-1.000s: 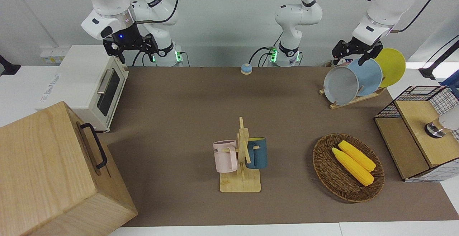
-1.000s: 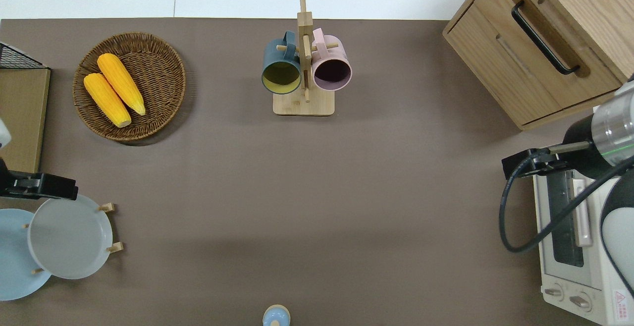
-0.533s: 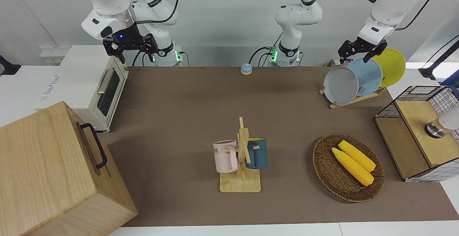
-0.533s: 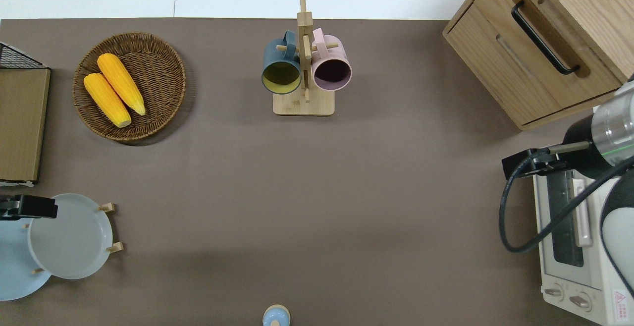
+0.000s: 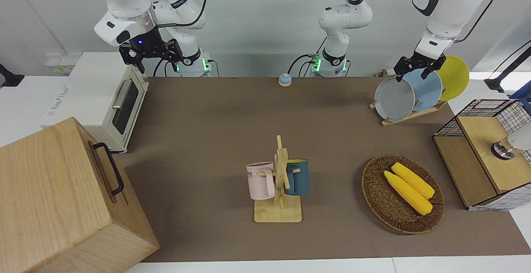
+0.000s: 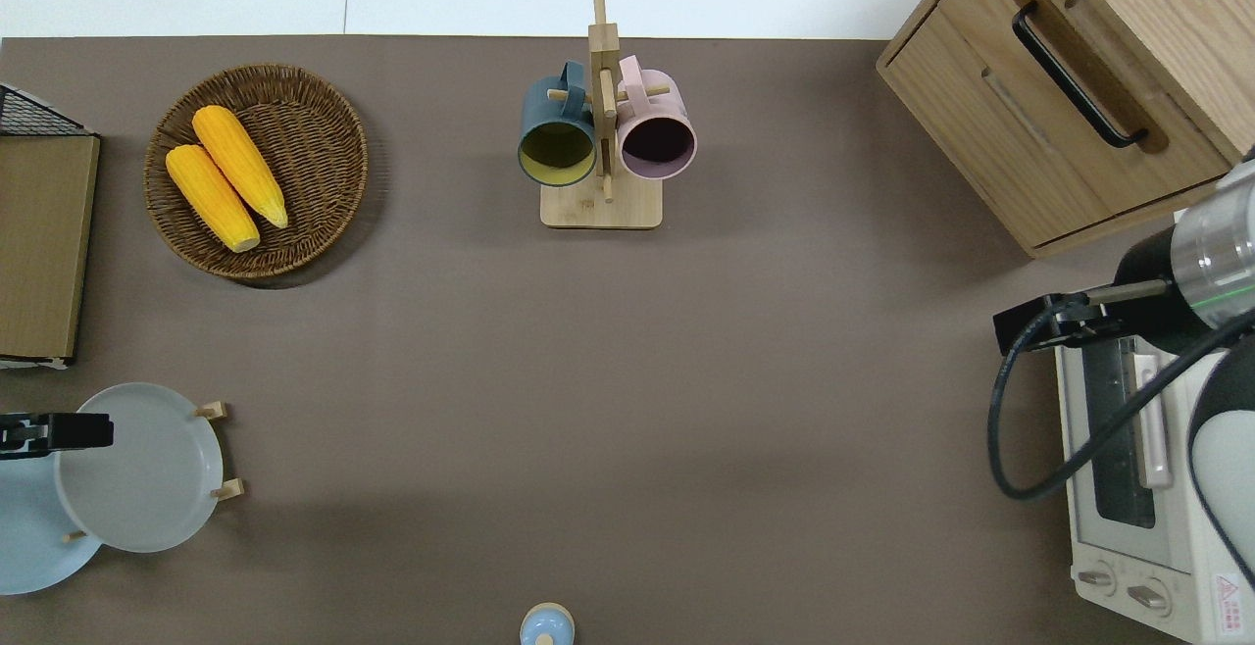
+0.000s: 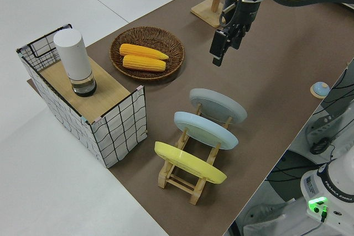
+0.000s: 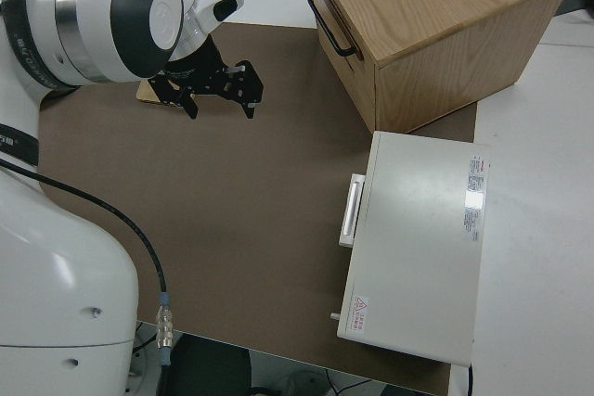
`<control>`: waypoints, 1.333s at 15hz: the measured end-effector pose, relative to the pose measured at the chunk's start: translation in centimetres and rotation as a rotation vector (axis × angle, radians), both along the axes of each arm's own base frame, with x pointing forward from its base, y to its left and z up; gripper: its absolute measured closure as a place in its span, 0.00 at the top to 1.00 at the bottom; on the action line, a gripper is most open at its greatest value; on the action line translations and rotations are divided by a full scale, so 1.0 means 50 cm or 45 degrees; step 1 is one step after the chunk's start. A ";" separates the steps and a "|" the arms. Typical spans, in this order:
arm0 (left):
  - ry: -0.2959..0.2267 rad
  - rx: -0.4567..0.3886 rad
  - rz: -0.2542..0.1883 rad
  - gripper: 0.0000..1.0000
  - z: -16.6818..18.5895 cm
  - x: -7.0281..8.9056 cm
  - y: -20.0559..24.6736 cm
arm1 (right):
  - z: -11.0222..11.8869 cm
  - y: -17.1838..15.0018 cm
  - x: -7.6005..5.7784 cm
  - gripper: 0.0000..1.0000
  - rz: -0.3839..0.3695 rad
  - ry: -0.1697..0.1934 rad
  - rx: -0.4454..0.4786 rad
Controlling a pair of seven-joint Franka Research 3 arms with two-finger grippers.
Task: Pick gray plate from low plate rack and place it on table with left arm
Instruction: 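Lower the left gripper onto the rim of the gray plate in the rack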
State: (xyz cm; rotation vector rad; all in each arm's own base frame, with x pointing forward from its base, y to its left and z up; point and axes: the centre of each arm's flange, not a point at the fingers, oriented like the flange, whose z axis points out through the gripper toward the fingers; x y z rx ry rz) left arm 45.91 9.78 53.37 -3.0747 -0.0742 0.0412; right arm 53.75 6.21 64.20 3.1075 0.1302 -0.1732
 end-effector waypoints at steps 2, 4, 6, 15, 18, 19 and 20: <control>-0.013 0.013 0.012 1.00 -0.030 -0.007 0.017 | 0.000 0.000 0.000 0.99 0.000 0.000 0.000; -0.026 0.020 0.012 1.00 -0.060 -0.014 0.027 | 0.000 0.000 0.000 0.99 0.000 0.000 0.000; -0.032 0.022 -0.001 1.00 -0.087 -0.023 0.040 | 0.000 0.000 0.000 0.99 0.000 0.000 0.000; -0.009 0.010 -0.001 0.99 -0.187 -0.074 0.102 | 0.000 0.000 0.000 0.99 0.000 0.000 0.000; -0.011 0.009 0.029 0.99 -0.190 -0.078 0.103 | 0.000 0.000 0.000 0.99 0.000 0.000 0.000; -0.015 0.011 0.056 0.96 -0.189 -0.078 0.103 | 0.000 0.000 0.000 0.99 0.000 0.000 0.000; -0.018 0.012 0.082 0.96 -0.188 -0.078 0.101 | 0.000 0.000 0.000 0.99 0.000 0.000 0.000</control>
